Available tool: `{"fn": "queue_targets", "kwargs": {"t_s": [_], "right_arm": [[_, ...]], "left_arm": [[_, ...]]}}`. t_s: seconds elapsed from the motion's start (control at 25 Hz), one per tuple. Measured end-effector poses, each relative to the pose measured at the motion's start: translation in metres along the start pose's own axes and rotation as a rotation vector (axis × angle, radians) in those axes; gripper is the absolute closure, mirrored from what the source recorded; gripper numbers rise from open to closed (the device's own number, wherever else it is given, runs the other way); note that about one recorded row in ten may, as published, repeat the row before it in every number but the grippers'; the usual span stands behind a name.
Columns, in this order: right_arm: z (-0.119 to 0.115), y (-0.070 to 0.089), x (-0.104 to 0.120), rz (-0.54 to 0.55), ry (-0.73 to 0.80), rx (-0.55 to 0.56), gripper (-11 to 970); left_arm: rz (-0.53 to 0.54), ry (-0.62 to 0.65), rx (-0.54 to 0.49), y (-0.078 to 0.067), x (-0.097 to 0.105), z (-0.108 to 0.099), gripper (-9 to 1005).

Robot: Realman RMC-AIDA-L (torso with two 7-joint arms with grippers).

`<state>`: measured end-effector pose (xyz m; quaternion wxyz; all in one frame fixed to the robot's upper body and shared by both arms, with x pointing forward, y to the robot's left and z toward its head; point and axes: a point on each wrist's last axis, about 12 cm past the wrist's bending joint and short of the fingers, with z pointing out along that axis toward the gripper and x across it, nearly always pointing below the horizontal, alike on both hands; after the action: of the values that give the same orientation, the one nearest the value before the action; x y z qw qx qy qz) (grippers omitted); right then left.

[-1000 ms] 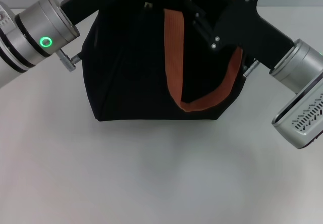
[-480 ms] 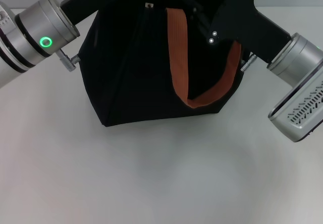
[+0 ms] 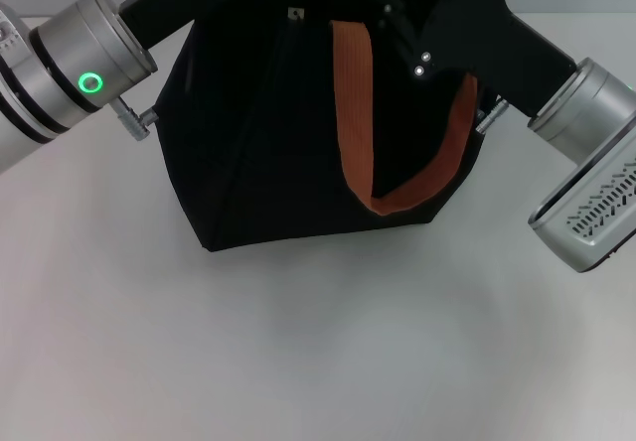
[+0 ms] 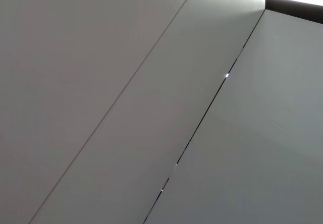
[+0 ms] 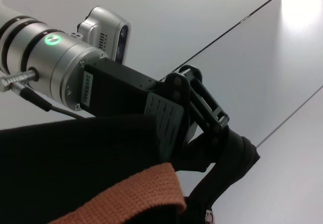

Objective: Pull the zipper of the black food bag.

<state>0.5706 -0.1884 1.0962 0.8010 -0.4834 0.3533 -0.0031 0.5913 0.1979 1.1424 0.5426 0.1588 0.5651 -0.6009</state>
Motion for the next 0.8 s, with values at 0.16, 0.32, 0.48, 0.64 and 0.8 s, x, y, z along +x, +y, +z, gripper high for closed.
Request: {"fn": "queue_targets", "kwargs": {"t_s": [0.16, 0.32, 0.48, 0.64, 0.8], "right_arm": [[0.0019, 0.0006, 0.0016, -0.002, 0.012, -0.011, 602], [0.0021, 0.0014, 0.0029, -0.002, 0.023, -0.019, 602], [0.0028, 0.001, 0.0026, -0.003, 0.02, -0.018, 603], [0.0044, 0.0012, 0.0016, -0.005, 0.009, -0.025, 611], [0.006, 0.0012, 0.0009, -0.007, 0.002, -0.03, 619]], "left_arm": [[0.0, -0.003, -0.001, 0.0002, -0.0004, -0.0002, 947], [0.001, -0.004, -0.003, 0.0004, -0.0006, -0.0003, 946], [0.0, -0.001, -0.012, 0.0014, -0.0002, -0.0001, 946], [-0.001, 0.0, -0.017, 0.0018, 0.0004, 0.0001, 945], [-0.001, 0.001, -0.017, 0.0018, 0.0007, 0.0003, 945]]}}
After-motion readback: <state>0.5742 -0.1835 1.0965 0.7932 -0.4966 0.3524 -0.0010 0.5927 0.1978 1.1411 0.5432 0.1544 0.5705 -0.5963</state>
